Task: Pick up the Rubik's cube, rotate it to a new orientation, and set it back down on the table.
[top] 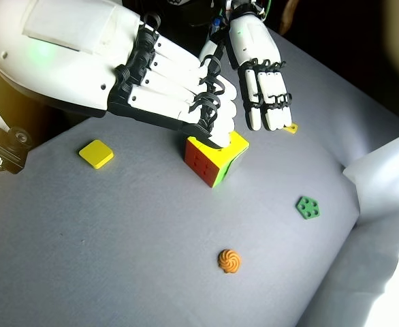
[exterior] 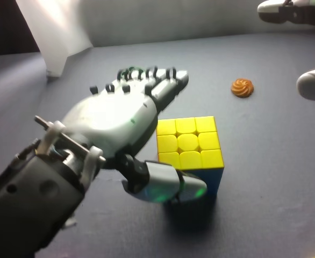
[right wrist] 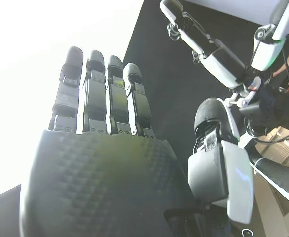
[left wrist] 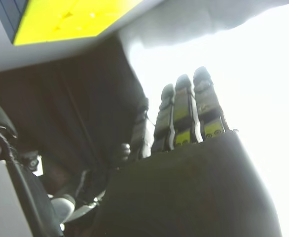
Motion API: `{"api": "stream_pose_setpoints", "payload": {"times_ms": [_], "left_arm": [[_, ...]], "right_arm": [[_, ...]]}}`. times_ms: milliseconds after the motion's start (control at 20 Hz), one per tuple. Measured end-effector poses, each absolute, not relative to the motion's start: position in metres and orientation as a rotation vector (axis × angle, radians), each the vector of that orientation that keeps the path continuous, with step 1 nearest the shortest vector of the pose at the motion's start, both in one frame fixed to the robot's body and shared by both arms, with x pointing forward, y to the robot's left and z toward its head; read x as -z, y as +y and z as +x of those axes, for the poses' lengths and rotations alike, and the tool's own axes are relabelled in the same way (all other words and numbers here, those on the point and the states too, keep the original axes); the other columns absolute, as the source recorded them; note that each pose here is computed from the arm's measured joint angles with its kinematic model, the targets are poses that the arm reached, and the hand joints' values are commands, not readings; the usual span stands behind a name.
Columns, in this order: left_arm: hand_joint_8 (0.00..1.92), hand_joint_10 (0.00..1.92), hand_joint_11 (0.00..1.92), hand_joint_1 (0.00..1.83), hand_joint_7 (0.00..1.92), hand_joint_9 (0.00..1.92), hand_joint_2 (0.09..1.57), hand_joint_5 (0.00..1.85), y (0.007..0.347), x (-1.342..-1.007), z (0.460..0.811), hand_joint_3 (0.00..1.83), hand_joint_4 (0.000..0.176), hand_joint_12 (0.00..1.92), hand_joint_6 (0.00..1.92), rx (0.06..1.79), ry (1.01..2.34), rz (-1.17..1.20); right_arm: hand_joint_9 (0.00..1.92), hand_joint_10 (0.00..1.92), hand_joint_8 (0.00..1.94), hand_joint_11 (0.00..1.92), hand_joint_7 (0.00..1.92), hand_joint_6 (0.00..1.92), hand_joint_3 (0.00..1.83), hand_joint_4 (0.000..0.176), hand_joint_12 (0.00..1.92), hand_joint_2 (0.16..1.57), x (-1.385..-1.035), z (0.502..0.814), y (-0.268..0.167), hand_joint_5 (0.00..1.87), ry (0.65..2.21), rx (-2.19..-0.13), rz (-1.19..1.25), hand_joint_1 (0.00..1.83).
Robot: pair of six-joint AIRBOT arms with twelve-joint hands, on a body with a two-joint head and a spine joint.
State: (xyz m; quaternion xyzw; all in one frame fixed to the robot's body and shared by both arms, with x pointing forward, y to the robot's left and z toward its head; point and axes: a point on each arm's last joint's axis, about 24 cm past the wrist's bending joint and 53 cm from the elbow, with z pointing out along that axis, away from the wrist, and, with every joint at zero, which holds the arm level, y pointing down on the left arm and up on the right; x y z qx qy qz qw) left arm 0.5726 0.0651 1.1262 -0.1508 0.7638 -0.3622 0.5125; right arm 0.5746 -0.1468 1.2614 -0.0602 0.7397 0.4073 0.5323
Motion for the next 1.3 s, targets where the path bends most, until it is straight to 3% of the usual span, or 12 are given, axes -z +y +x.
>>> {"api": "stream_pose_setpoints", "payload": {"times_ms": [50, 100, 200, 450, 550, 600, 750, 850, 950, 1050, 1250, 1300], "left_arm": [[0.0, 0.0, 0.0, 0.55, 0.0, 0.0, 0.72, 0.0, 0.065, -1.121, 0.573, 0.0, 0.156, 0.0, 0.0, 0.853, 1.847, -0.346], [0.0, 0.0, 0.0, 0.54, 0.0, 0.0, 0.72, 0.0, 0.064, -1.117, 0.574, 0.0, 0.034, 0.0, 0.0, 0.838, 1.858, -0.338], [0.0, 0.0, 0.0, 0.36, 0.0, 0.0, 0.75, 0.0, 0.064, -1.114, 0.578, 0.0, 0.0, 0.0, 0.0, 0.814, 1.863, -0.297], [0.0, 0.0, 0.0, 0.24, 0.0, 0.0, 0.67, 0.0, 0.045, -1.103, 0.575, 0.0, 0.062, 0.0, 0.0, 0.794, 1.915, -0.139], [0.0, 0.0, 0.0, 0.38, 0.0, 0.0, 0.7, 0.0, 0.041, -1.098, 0.575, 0.0, 0.162, 0.0, 0.0, 0.8, 1.932, -0.132], [0.0, 0.0, 0.0, 0.42, 0.0, 0.0, 0.72, 0.0, 0.044, -1.096, 0.578, 0.0, 0.173, 0.0, 0.0, 0.789, 1.932, -0.144], [0.0, 0.0, 0.0, 0.52, 0.0, 0.0, 0.64, 0.0, 0.047, -1.092, 0.584, 0.0, 0.176, 0.0, 0.0, 0.77, 1.932, -0.172], [0.0, 0.0, 0.0, 0.46, 0.0, 0.0, 0.65, 0.0, 0.045, -1.089, 0.586, 0.0, 0.12, 0.0, 0.0, 0.764, 1.938, -0.171], [0.0, 0.0, 0.0, 0.52, 0.0, 0.0, 0.63, 0.0, 0.046, -1.086, 0.589, 0.0, 0.135, 0.0, 0.0, 0.757, 1.941, -0.17], [0.0, 0.0, 0.0, 0.56, 0.0, 0.0, 0.66, 0.0, 0.053, -1.085, 0.597, 0.0, 0.082, 0.0, 0.0, 0.733, 1.932, -0.174], [0.0, 0.0, 0.0, 0.56, 0.0, 0.0, 0.67, 0.0, 0.059, -1.081, 0.606, 0.0, 0.155, 0.0, 0.0, 0.709, 1.931, -0.191], [0.0, 0.0, 0.0, 0.58, 0.0, 0.0, 0.64, 0.0, 0.058, -1.08, 0.606, 0.0, 0.143, 0.0, 0.0, 0.712, 1.935, -0.187]], "right_arm": [[0.19, 0.0, 0.0, 0.0, 0.2, 0.0, 0.0, 0.0, 0.48, 1.2, -1.261, 0.575, -0.147, 0.21, 1.764, -0.971, -0.144, 0.07], [0.18, 0.0, 0.0, 0.0, 0.2, 0.0, 0.0, 0.0, 0.49, 1.18, -1.261, 0.575, -0.147, 0.21, 1.764, -0.971, -0.143, 0.04], [0.16, 0.01, 0.01, 0.0, 0.19, 0.01, 0.0, 0.0, 0.46, 1.12, -1.261, 0.575, -0.147, 0.2, 1.765, -0.97, -0.143, 0.01], [0.11, 0.0, 0.0, 0.0, 0.14, 0.0, 0.0, 0.0, 0.35, 1.1, -1.261, 0.575, -0.147, 0.15, 1.765, -0.97, -0.143, 0.0], [0.14, 0.01, 0.01, 0.0, 0.18, 0.01, 0.0, 0.0, 0.39, 1.11, -1.261, 0.575, -0.147, 0.19, 1.765, -0.97, -0.143, 0.01], [0.13, 0.0, 0.0, 0.0, 0.17, 0.0, 0.0, 0.0, 0.38, 1.1, -1.261, 0.575, -0.147, 0.19, 1.765, -0.97, -0.143, 0.0], [0.15, 0.0, 0.0, 0.0, 0.19, 0.0, 0.0, 0.0, 0.43, 1.12, -1.261, 0.575, -0.147, 0.2, 1.765, -0.97, -0.143, 0.0], [0.15, 0.0, 0.0, 0.0, 0.19, 0.0, 0.0, 0.0, 0.47, 1.12, -1.261, 0.575, -0.147, 0.2, 1.764, -0.971, -0.144, 0.0], [0.16, 0.0, 0.0, 0.0, 0.19, 0.0, 0.0, 0.0, 0.48, 1.11, -1.261, 0.575, -0.147, 0.2, 1.765, -0.97, -0.143, 0.0], [0.16, 0.0, 0.0, 0.0, 0.18, 0.0, 0.0, 0.0, 0.43, 1.11, -1.261, 0.575, -0.147, 0.19, 1.765, -0.97, -0.143, 0.01], [0.19, 0.0, 0.0, 0.0, 0.22, 0.0, 0.0, 0.0, 0.5, 1.1, -1.261, 0.575, -0.147, 0.21, 1.765, -0.97, -0.143, 0.09], [0.2, 0.01, 0.01, 0.0, 0.22, 0.0, 0.0, 0.0, 0.51, 1.1, -1.261, 0.575, -0.147, 0.22, 1.765, -0.97, -0.143, 0.1]]}}
